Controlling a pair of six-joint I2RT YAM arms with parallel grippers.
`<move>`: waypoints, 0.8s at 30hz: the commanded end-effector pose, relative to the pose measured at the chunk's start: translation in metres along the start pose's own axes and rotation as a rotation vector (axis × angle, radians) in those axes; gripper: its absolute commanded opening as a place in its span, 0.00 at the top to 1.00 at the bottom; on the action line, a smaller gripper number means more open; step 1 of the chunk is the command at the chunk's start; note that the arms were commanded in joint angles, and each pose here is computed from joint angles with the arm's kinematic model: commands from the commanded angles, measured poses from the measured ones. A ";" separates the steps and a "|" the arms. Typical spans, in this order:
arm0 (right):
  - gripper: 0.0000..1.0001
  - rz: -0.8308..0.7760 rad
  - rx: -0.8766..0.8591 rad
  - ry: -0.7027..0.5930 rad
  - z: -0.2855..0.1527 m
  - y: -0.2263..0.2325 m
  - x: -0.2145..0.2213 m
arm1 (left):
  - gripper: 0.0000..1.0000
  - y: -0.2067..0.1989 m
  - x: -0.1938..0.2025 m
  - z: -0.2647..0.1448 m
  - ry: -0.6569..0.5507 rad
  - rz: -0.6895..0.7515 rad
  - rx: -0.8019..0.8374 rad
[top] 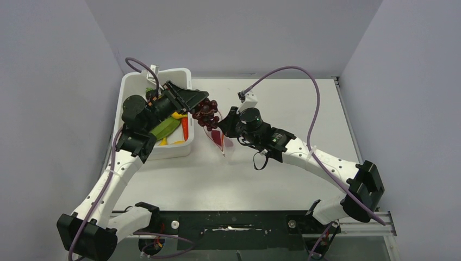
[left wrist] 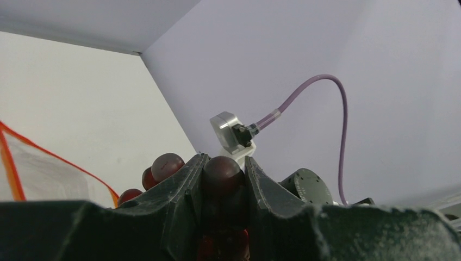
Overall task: Place the food in the zip-top bag and seal the zipper
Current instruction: Place the fake fruit in the zipper food storage bag.
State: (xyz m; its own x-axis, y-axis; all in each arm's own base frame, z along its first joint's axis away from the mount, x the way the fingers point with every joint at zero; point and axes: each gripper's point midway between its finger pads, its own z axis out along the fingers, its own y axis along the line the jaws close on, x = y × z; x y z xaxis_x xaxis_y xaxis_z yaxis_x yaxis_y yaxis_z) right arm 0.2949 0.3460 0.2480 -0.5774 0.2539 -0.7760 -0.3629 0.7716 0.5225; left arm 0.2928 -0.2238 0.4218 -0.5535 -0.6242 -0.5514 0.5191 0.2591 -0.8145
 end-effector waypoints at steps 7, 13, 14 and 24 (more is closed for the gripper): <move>1.00 0.041 -0.124 -0.135 -0.016 0.025 -0.030 | 0.88 0.051 0.008 -0.004 -0.041 0.042 -0.156; 1.00 0.038 -0.141 -0.155 -0.018 0.027 -0.033 | 0.88 0.075 0.019 -0.001 -0.008 0.014 -0.226; 1.00 0.035 -0.150 -0.158 -0.018 0.029 -0.034 | 0.88 0.076 0.020 0.000 -0.006 0.010 -0.227; 1.00 0.037 -0.191 -0.201 -0.021 0.032 -0.037 | 0.87 0.100 0.038 0.002 0.031 -0.001 -0.297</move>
State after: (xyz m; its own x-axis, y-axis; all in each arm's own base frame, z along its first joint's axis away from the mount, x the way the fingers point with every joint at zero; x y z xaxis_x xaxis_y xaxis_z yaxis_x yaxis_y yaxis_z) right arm 0.2901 0.3496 0.2533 -0.5298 0.3130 -0.7882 -0.4282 0.7035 0.5672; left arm 0.3210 -0.2233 0.3123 -0.6131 -0.5995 -0.5144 0.2741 0.4493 -0.8503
